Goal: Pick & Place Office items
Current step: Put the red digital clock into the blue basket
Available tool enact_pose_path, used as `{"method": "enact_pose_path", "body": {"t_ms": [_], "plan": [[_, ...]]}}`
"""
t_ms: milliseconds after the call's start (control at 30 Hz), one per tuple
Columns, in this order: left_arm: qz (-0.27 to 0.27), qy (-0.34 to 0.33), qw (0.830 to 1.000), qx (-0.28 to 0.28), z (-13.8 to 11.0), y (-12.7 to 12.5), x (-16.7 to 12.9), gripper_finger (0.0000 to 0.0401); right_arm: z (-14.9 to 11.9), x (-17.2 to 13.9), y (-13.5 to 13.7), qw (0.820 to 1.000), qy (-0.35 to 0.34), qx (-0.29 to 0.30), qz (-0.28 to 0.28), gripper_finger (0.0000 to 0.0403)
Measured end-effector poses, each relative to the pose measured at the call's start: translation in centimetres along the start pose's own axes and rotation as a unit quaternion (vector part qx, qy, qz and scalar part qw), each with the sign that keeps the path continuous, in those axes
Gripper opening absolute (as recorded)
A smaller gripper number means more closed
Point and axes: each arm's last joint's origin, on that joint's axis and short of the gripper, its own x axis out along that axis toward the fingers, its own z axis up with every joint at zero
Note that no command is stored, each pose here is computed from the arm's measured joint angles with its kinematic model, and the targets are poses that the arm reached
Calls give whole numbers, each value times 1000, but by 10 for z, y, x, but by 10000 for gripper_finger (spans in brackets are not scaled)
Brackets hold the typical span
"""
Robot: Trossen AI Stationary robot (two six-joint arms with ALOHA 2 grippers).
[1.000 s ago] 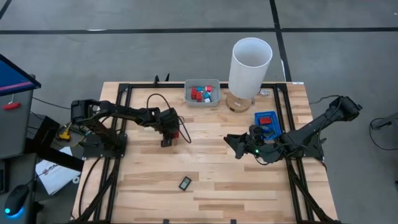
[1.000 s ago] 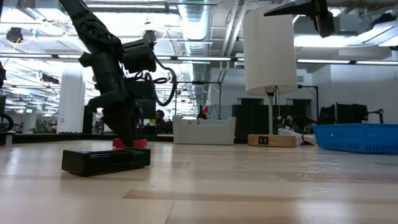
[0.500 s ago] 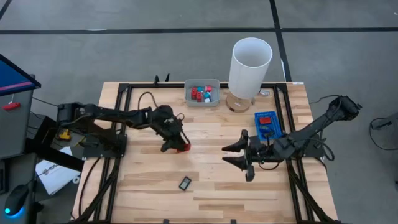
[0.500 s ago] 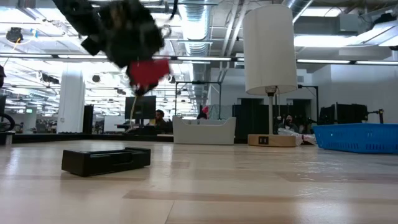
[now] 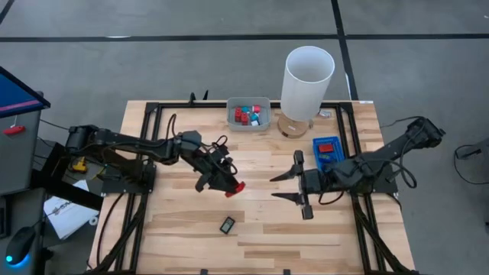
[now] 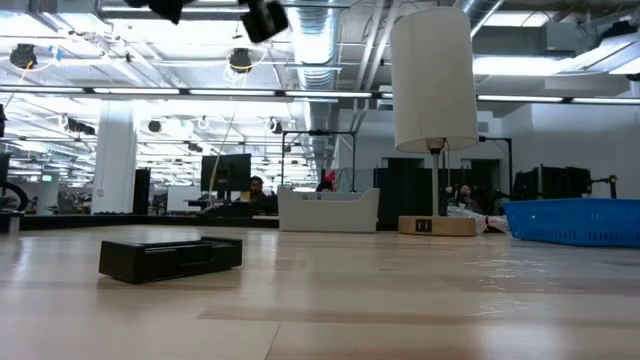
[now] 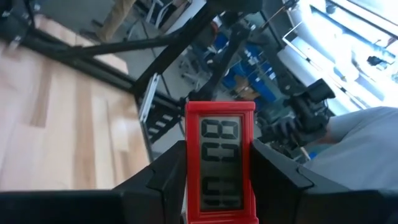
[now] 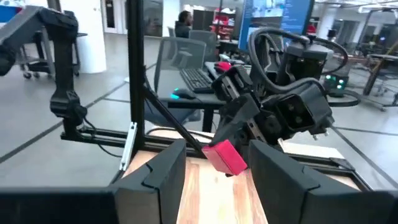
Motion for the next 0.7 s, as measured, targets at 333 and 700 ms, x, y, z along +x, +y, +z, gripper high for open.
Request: {"method": "enact_pose_path", "body": {"t_ms": [333, 700], "plan": [[-4, -25, 1000, 2, 9, -16, 7, 147, -8, 52, 0, 997, 39, -47, 54, 168], [-20, -8, 1000, -13, -2, -29, 16, 147, 15, 100, -6, 996, 43, -75, 24, 168]]}}
